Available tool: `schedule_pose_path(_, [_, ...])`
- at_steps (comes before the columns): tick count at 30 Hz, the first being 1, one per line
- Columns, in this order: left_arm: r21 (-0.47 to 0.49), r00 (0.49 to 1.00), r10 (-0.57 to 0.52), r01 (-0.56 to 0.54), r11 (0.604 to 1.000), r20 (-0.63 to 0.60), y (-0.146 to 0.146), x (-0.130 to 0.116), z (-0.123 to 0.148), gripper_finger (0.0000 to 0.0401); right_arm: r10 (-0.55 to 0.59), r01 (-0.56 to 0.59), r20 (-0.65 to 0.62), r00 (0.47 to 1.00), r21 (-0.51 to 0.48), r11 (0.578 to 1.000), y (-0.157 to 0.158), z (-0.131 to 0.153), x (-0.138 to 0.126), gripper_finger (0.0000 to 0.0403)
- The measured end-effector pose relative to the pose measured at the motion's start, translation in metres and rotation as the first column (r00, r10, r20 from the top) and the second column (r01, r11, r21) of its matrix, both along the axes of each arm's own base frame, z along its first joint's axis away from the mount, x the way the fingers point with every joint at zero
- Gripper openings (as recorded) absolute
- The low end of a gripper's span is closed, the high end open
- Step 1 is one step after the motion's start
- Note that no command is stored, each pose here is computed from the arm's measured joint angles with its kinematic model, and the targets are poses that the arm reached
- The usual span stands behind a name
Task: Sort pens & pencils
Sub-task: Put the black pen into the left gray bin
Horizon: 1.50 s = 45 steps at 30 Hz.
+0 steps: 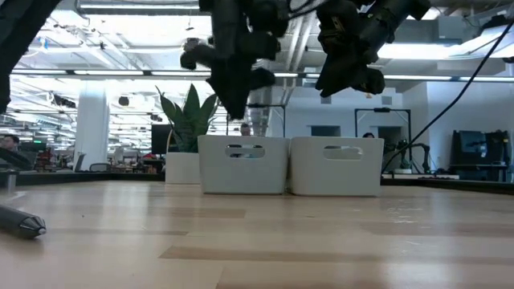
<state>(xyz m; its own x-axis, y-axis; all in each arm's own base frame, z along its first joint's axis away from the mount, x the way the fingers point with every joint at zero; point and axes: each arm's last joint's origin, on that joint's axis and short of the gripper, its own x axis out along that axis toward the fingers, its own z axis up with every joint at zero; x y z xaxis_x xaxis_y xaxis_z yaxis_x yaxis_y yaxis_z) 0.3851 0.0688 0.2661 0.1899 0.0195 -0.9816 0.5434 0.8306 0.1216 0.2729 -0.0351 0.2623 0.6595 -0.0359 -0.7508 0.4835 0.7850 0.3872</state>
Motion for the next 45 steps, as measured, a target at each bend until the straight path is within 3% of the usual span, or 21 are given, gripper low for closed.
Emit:
schedule_pose_path(5, [-0.014, 0.996, 0.088, -0.088, 0.996, 0.019, -0.006, -0.014, 0.022, 0.0053, 0.0, 0.0, 0.0, 1.0, 0.0, 1.0, 0.0, 0.0, 0.0, 0.0113])
schedule_pose_path(11, [-0.024, 0.997, 0.075, -0.075, 0.997, -0.008, -0.025, -0.025, 0.035, 0.0053, 0.002, -0.002, -0.002, 1.0, -0.002, 1.0, 0.0, -0.001, 0.0, 0.0113])
schedule_pose_path(17, [-0.085, 0.999, 0.012, -0.016, 0.996, -0.052, -0.061, -0.025, 0.032, 0.0075, 0.034, -0.034, -0.006, 0.999, -0.029, 0.999, 0.0, -0.001, 0.0, 0.0113])
schedule_pose_path(25, [-0.099, 0.998, -0.06, 0.056, 0.993, -0.034, -0.101, -0.023, 0.03, 0.0175, 0.058, -0.058, -0.006, 0.998, -0.051, 0.997, 0.0, -0.001, 0.001, 0.0113])
schedule_pose_path(29, [-0.131, 0.999, -0.03, 0.027, 0.991, -0.022, -0.113, -0.022, 0.031, 0.0205, 0.066, -0.066, -0.006, 0.998, -0.052, 0.996, 0.002, -0.001, 0.001, 0.0113])
schedule_pose_path(34, [-0.152, 0.998, 0.051, -0.056, 0.987, -0.041, -0.126, -0.024, 0.03, 0.0219, 0.082, -0.082, -0.008, 0.997, -0.043, 0.996, 0.009, -0.001, 0.001, 0.0113])
schedule_pose_path(39, [-0.147, 0.994, 0.05, -0.065, 0.987, -0.1, -0.135, -0.03, 0.011, 0.022, 0.103, -0.103, -0.008, 0.995, -0.038, 0.994, 0.016, -0.001, 0.002, 0.0113])
schedule_pose_path(45, [-0.186, 0.996, 0.05, -0.064, 0.98, -0.079, -0.156, -0.036, -0.002, 0.022, 0.072, -0.072, -0.005, 0.997, 0.021, 0.997, 0.026, -0.002, 0.002, 0.0113])
